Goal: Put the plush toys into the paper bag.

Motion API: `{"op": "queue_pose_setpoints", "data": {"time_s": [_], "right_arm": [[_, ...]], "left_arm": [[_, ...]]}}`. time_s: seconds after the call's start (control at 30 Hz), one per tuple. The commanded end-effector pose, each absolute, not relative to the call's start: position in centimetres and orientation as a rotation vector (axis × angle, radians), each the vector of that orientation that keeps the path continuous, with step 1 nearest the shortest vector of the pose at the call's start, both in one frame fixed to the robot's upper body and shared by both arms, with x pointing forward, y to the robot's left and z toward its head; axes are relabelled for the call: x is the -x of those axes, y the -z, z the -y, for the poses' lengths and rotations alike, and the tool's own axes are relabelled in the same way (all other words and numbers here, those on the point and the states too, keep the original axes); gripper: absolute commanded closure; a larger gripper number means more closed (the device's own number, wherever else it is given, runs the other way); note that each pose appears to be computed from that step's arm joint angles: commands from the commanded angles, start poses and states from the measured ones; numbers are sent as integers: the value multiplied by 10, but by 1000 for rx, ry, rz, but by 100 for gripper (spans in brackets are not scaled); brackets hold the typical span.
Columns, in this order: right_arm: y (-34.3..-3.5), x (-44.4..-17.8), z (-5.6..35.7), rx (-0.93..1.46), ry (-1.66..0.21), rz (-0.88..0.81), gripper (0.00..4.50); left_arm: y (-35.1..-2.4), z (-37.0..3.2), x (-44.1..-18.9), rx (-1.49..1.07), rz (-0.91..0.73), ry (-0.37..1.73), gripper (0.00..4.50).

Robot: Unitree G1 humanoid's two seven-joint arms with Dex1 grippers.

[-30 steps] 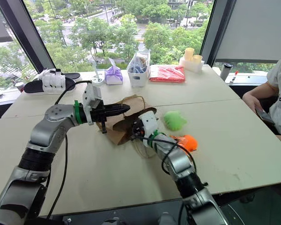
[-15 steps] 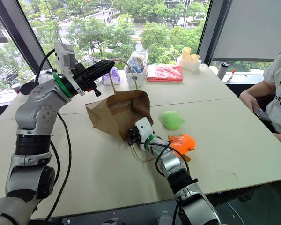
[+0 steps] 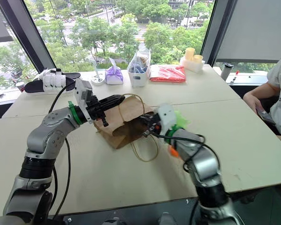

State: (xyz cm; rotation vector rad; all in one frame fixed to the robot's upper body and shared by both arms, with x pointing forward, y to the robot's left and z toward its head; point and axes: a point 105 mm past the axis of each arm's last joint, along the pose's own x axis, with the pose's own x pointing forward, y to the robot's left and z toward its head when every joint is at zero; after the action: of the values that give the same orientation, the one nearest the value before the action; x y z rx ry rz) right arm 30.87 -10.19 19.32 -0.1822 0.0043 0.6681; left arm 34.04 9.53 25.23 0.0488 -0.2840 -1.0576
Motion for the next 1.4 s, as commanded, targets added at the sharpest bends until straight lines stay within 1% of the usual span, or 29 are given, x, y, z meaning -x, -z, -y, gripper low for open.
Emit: {"op": "queue_pose_setpoints", "data": {"time_s": [0.03, 0.13, 0.23, 0.3, 0.4, 0.53, 0.57, 0.6, 0.77, 0.8, 0.87, 0.9, 0.93, 1.03, 1.1, 1.13, 1.2, 1.23, 1.33, 1.4], "right_arm": [[-197, -276, 126, 208, -662, -54, 292], [-185, -262, 151, 278, -594, -150, 146], [-163, -264, 177, 375, -497, -271, 4], [-150, -268, 191, 406, -441, -322, 4], [-128, -271, 194, 378, -464, -382, 4], [-112, -288, 199, 381, -443, -369, 4], [-110, -293, 197, 349, -444, -359, 4], [-108, -296, 196, 327, -446, -351, 4], [-101, -307, 200, 371, -442, -335, 4], [-100, -308, 201, 382, -440, -330, 27], [-101, -311, 199, 384, -450, -317, 89], [-102, -312, 199, 388, -451, -310, 131], [-103, -312, 199, 387, -448, -304, 194], [-111, -313, 200, 388, -448, -282, 334], [-117, -312, 201, 382, -447, -269, 422], [-120, -310, 200, 389, -459, -267, 447], [-130, -303, 192, 387, -502, -242, 447], [-142, -299, 183, 372, -540, -210, 447], [-174, -283, 146, 334, -696, -114, 447], [-182, -282, 124, 309, -758, -80, 447]], "left_arm": [[-265, -94, -332, -79, 332, 1092, 450], [-266, -91, -331, -72, 334, 1106, 450], [-268, -90, -333, -73, 339, 1107, 450], [-269, -89, -334, -75, 343, 1105, 450], [-269, -87, -335, -79, 344, 1104, 450], [-269, -87, -335, -81, 345, 1099, 450], [-269, -87, -334, -82, 344, 1097, 450], [-269, -87, -334, -82, 343, 1096, 450], [-269, -87, -333, -94, 345, 1085, 450], [-269, -88, -333, -95, 346, 1081, 450], [-270, -90, -334, -100, 347, 1072, 450], [-270, -90, -334, -101, 347, 1069, 450], [-270, -91, -334, -102, 347, 1067, 450], [-269, -91, -333, -93, 345, 1066, 450], [-269, -91, -333, -87, 343, 1066, 450], [-269, -92, -333, -81, 341, 1063, 450], [-269, -93, -334, -76, 339, 1060, 450], [-270, -94, -334, -71, 336, 1062, 450], [-273, -94, -334, -55, 334, 1068, 450], [-276, -93, -334, -44, 335, 1074, 450]]}}
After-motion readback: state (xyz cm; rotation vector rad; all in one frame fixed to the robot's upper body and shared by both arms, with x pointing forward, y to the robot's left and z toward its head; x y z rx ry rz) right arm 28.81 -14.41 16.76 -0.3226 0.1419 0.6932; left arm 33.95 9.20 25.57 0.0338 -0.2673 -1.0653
